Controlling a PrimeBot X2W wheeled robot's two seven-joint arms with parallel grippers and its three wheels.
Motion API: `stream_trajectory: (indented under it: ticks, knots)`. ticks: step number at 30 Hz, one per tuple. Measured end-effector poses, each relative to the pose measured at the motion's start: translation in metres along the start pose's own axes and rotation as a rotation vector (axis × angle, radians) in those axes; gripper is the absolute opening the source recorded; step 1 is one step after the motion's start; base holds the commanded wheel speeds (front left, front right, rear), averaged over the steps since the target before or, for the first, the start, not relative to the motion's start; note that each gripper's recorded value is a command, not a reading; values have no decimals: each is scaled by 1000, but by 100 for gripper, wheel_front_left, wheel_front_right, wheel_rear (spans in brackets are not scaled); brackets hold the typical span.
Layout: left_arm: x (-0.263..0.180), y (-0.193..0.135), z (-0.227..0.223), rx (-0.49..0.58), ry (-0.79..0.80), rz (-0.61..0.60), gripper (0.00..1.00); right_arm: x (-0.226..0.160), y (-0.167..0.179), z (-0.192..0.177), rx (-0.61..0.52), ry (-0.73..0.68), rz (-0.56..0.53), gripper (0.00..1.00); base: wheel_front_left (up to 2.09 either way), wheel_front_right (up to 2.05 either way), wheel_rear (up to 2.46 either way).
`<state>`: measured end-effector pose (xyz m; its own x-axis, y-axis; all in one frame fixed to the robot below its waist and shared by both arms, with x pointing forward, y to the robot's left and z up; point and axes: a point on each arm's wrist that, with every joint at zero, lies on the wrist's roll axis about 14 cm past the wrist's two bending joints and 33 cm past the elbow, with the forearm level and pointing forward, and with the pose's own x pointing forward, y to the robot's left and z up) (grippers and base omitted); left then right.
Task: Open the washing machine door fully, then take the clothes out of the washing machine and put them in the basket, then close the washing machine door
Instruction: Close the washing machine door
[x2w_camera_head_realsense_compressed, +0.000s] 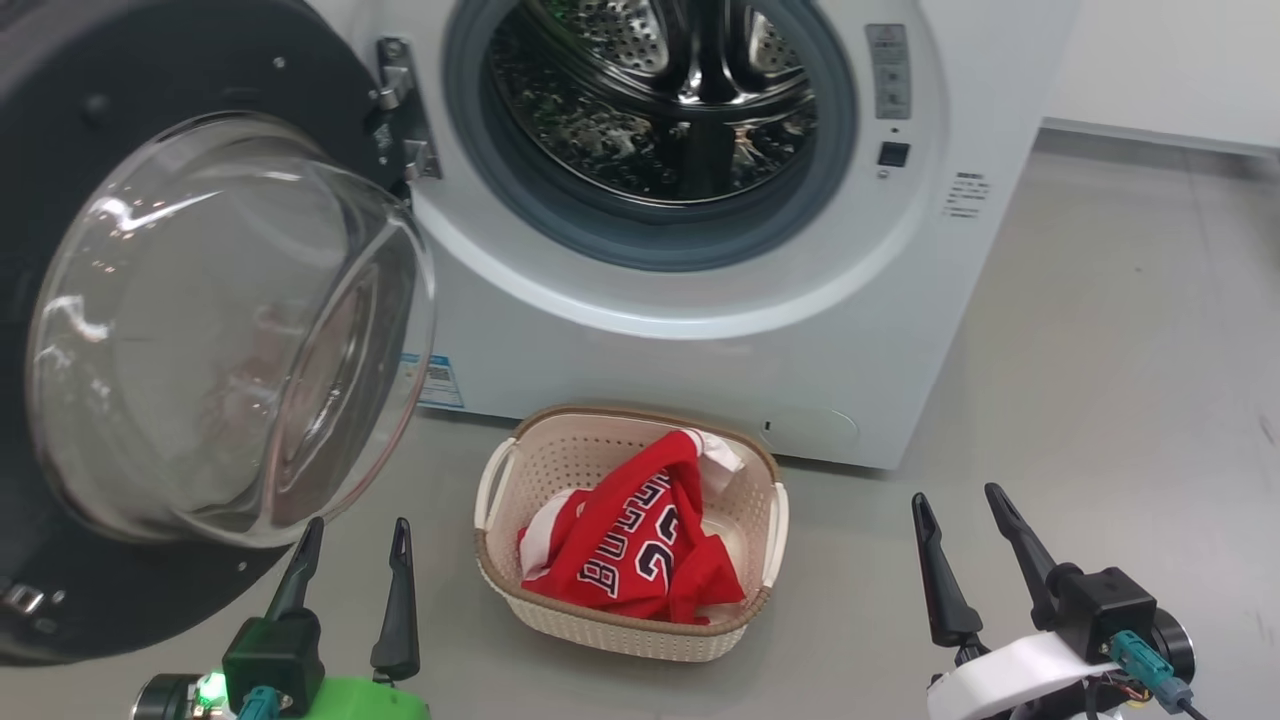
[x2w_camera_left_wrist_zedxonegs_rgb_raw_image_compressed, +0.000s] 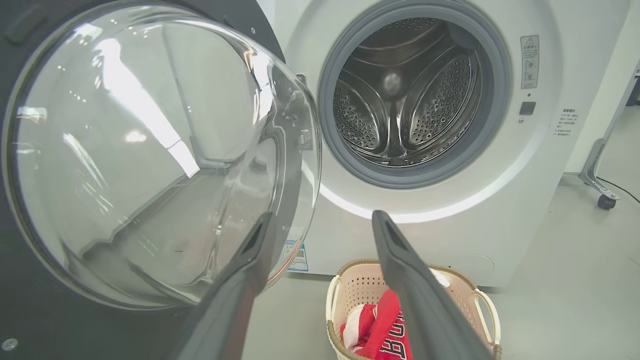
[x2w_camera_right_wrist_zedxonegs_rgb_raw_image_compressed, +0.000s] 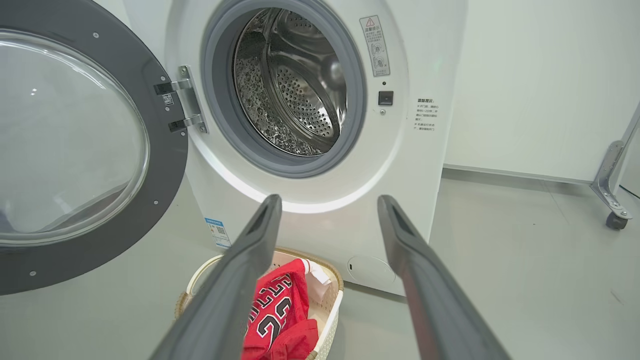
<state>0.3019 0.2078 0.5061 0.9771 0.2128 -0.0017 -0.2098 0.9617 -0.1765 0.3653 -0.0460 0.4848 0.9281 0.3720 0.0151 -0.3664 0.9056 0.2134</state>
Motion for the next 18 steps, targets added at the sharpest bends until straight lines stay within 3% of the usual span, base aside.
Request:
stream_trajectory:
  ticks: [18]
  knots:
    - [-30, 49, 11, -13, -43, 161, 100, 11, 56, -11, -3, 38, 178, 100, 0, 0, 0]
